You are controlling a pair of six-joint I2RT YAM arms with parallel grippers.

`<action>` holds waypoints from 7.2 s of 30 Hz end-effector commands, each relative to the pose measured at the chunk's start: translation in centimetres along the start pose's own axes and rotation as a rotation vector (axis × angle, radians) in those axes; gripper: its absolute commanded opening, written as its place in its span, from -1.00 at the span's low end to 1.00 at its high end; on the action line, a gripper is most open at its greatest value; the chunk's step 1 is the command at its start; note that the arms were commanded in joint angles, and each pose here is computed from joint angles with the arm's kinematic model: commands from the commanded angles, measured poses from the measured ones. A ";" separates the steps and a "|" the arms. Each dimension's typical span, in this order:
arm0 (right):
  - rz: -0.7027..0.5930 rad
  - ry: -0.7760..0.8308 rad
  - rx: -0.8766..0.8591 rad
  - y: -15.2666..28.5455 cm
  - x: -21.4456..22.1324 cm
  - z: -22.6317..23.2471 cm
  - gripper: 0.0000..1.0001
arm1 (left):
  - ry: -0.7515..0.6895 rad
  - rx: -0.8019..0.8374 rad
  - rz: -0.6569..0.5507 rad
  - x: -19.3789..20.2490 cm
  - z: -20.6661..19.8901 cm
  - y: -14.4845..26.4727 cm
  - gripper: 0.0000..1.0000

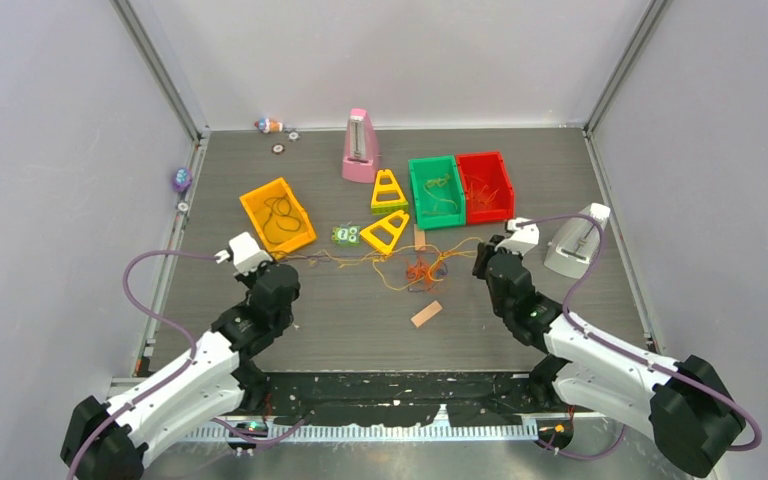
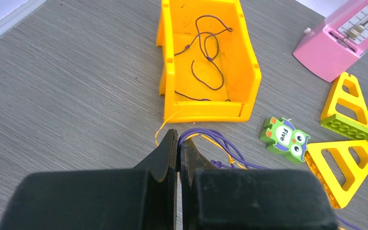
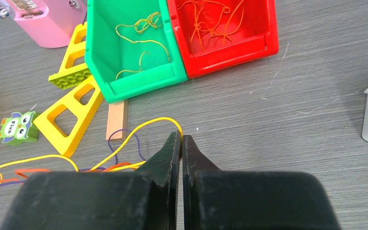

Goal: Untangle the cables

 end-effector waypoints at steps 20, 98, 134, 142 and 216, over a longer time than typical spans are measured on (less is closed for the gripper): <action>0.000 0.081 -0.338 0.2 0.0 4.9 -0.90 | -0.246 0.919 0.205 4.0 -12.0 5.0 0.60; -0.065 -0.007 0.205 0.5 -1.5 -3.5 -0.89 | -0.211 0.481 0.626 8.2 -7.2 4.0 -1.00; -0.071 0.022 -0.085 0.8 -1.3 -0.2 -0.84 | 0.142 0.884 0.899 13.3 -27.3 12.0 0.52; -0.095 0.006 -0.072 1.1 -1.7 -0.6 -0.83 | 0.147 0.794 0.979 16.9 -29.1 11.5 0.41; 0.552 0.583 -0.593 1.2 10.5 12.9 0.62 | -0.286 0.867 0.830 11.2 -9.8 10.0 -1.00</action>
Point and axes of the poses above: each gripper's point midway between its finger pads, its own y axis back along the fingers, its own z axis along the line the jaws close on, x = y × z, the point moved 3 cm from there along y, back along the fingers, and after that the axes turned 4 degrees about y, right-handed, at the moved point
